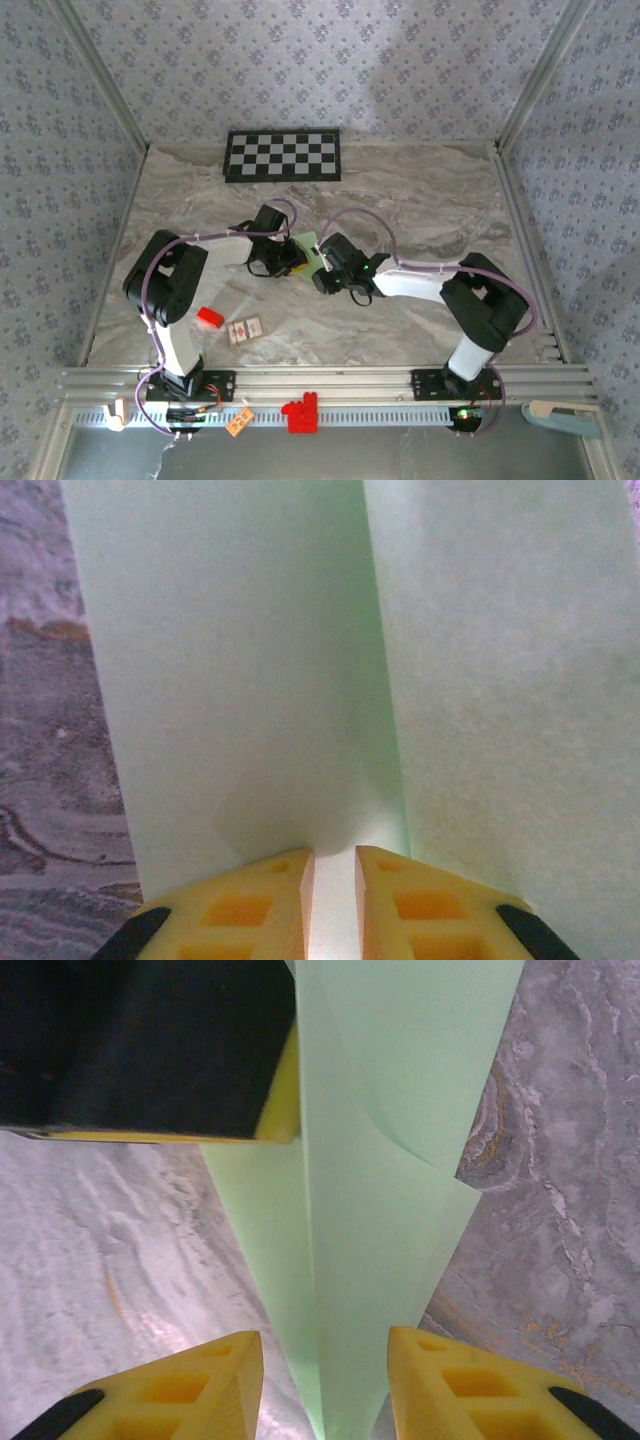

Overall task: Fold a paper plane with a square sheet of paper (pick it up from the middle)
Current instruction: Fourth fold the wing at the center of the table.

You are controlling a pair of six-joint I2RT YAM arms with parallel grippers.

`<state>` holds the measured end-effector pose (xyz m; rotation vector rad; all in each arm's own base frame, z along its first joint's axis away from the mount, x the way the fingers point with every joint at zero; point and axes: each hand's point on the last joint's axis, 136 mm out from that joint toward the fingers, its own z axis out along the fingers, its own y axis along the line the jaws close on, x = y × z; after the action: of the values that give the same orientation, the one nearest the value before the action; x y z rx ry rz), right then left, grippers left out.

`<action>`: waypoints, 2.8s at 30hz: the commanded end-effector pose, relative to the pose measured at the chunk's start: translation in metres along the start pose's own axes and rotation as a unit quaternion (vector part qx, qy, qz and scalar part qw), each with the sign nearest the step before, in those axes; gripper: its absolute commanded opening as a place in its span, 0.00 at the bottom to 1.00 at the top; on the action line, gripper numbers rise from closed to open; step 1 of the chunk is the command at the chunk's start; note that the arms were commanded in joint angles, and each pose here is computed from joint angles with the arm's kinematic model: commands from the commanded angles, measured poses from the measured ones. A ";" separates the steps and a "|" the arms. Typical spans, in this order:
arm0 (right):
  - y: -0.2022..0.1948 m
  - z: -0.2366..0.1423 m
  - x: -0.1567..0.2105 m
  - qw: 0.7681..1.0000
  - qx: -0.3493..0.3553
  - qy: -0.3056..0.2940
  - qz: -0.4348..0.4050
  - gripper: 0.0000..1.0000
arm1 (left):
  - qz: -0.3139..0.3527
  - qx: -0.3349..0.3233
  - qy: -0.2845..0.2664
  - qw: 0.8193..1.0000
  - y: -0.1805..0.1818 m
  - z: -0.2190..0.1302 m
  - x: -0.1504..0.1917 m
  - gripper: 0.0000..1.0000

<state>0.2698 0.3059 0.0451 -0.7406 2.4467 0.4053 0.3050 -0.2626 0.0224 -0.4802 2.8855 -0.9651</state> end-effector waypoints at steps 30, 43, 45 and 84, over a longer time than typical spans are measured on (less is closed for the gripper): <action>-0.013 0.020 -0.001 0.997 0.064 0.025 -0.033 0.23 | -0.016 -0.036 0.017 0.999 0.017 0.005 0.009 0.19; -0.004 0.019 0.002 0.999 0.007 0.027 -0.023 0.10 | -0.015 -0.038 0.014 0.999 0.017 0.004 0.008 0.19; -0.003 0.019 0.003 0.999 -0.005 0.027 -0.018 0.10 | -0.013 -0.038 0.012 0.999 0.017 0.002 0.008 0.19; -0.006 0.035 0.030 0.974 -0.164 0.080 0.135 0.08 | 0.060 0.103 -0.027 0.992 -0.031 -0.019 0.005 0.30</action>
<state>0.2815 0.3155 0.0238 -0.6162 2.5660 0.9145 0.3032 -0.2677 0.0438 -0.3792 2.7523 -1.1076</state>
